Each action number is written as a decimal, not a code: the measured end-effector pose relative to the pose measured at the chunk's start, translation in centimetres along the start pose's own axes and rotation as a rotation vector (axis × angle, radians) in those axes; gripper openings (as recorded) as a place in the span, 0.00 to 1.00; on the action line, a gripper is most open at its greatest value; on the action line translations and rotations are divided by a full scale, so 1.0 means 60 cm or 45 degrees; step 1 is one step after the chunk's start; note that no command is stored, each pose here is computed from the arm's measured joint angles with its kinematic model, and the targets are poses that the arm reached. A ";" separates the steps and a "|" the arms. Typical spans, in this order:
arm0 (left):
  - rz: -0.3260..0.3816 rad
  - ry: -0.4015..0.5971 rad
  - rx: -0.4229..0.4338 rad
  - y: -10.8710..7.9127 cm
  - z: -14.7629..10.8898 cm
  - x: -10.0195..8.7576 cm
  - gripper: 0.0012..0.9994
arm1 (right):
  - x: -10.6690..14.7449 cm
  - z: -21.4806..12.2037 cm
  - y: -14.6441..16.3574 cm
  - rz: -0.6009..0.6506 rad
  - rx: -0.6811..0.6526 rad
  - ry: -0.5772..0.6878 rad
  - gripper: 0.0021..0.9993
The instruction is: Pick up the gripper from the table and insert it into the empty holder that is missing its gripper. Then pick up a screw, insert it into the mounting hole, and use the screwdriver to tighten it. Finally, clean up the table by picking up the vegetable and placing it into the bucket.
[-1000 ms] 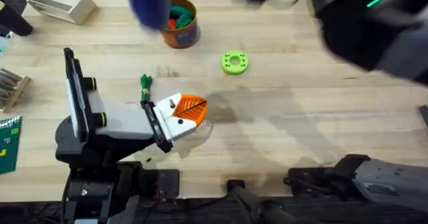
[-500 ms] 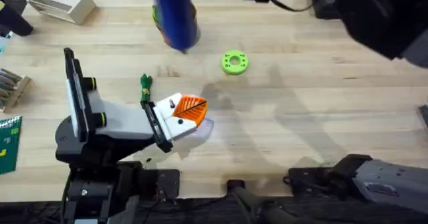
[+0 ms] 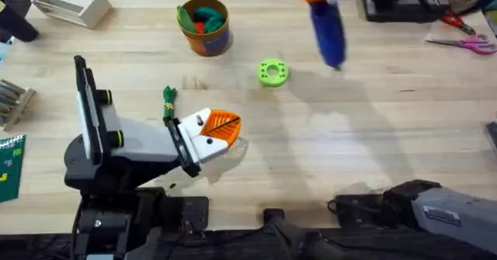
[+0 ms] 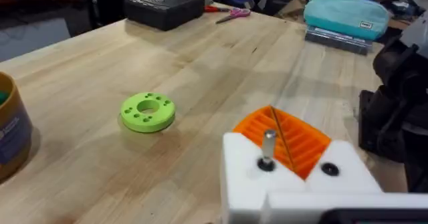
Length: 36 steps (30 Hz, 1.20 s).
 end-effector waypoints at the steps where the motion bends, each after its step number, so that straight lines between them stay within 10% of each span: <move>1: 0.000 0.000 0.000 0.000 0.000 0.000 0.01 | 0.019 -0.003 -0.005 -0.033 0.033 0.070 0.03; 19: 0.000 0.000 0.000 0.000 0.000 0.000 0.01 | 0.291 0.123 -0.123 -0.597 0.014 1.024 0.03; 33: 0.000 0.000 0.000 0.000 0.000 0.000 0.01 | 0.399 0.217 -0.190 -0.708 -0.002 1.249 0.03; 36: 0.000 0.000 0.000 0.000 0.000 0.000 0.01 | 0.408 0.212 -0.189 -0.691 -0.018 1.272 0.22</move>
Point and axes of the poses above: each hand's point on the last joint's axis, 136 mm out from that joint toward the fingers, its own z axis out along the fingers, its own y axis along the line the jaws close on, x = y × z, the point moved 1 cm from there along -z, back along the fingers, and after that the axes turned 2 degrees about z, right-handed, at the moved point
